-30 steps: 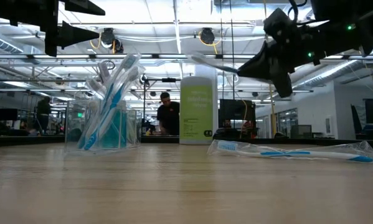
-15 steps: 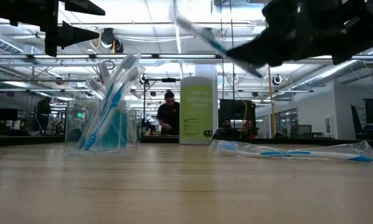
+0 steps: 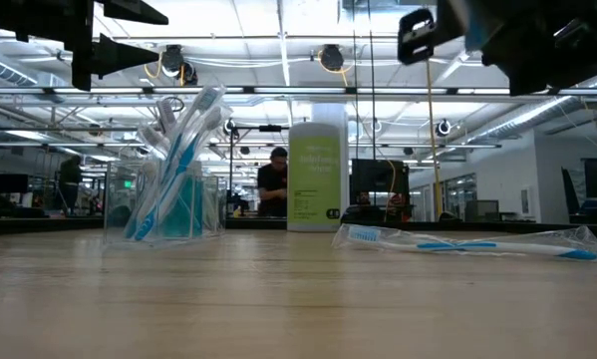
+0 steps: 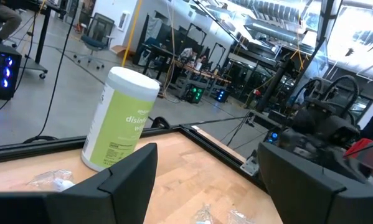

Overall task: Pick & Place toothbrushing station
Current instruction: Put the blue toothbrush into the transparent organizer

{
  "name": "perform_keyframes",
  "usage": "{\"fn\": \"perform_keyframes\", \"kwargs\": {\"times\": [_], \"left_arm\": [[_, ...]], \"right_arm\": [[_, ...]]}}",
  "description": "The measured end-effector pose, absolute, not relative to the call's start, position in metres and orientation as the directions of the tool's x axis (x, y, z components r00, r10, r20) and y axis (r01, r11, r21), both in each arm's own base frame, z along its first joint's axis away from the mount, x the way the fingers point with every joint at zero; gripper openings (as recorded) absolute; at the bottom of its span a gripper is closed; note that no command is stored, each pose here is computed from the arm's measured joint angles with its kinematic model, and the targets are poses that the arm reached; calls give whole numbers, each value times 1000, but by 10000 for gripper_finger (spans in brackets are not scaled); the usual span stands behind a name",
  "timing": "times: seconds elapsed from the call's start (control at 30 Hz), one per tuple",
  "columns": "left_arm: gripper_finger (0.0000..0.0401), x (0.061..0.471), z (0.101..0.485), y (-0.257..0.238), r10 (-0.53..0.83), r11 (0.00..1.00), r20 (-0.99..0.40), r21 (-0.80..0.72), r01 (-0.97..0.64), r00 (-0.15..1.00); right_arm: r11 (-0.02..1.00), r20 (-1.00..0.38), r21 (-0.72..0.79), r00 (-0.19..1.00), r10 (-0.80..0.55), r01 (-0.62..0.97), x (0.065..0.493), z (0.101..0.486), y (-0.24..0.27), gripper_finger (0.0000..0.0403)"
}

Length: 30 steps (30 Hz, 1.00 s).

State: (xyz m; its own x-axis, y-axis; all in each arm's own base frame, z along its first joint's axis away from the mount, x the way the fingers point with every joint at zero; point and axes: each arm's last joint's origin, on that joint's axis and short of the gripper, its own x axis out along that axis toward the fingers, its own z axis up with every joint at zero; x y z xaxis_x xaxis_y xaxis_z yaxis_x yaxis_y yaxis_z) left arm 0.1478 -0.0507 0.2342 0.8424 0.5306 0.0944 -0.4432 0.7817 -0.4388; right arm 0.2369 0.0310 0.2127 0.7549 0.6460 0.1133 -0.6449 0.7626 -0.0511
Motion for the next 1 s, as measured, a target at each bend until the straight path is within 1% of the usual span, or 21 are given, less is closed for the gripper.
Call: {"fn": "perform_keyframes", "kwargs": {"times": [0.17, 0.27, 0.47, 0.53, 0.67, 0.8, 0.87, 1.0], "left_arm": [[285, 148, 234, -51, 531, 782, 94, -439, -444, 842], [285, 148, 234, -51, 531, 782, 94, -439, -443, 842], [285, 148, 234, -51, 531, 782, 94, -439, -443, 842], [285, 148, 234, -51, 531, 781, 94, -439, -444, 842], [285, 148, 234, -51, 531, 782, 94, -439, -443, 842], [285, 148, 234, -51, 531, 782, 95, -439, -443, 842], [285, 148, 234, -51, 531, 782, 95, -439, -443, 842], [285, 148, 234, -51, 531, 782, 94, -439, -443, 842]], "right_arm": [[631, 149, -73, 617, 772, -772, 232, 219, 38, 14], [576, 154, -77, 561, 813, -813, 230, 220, 42, 14], [576, 151, -75, 562, 813, -814, 230, 220, 43, 14], [604, 147, -72, 591, 793, -793, 231, 219, 41, 14], [732, 118, -56, 723, 680, -679, 236, 214, 36, 14], [870, 83, -48, 866, 493, -491, 240, 209, 27, 14], [912, 76, -56, 909, 409, -406, 242, 207, 23, 14], [965, 69, -79, 965, 254, -249, 244, 207, 17, 14]]}}
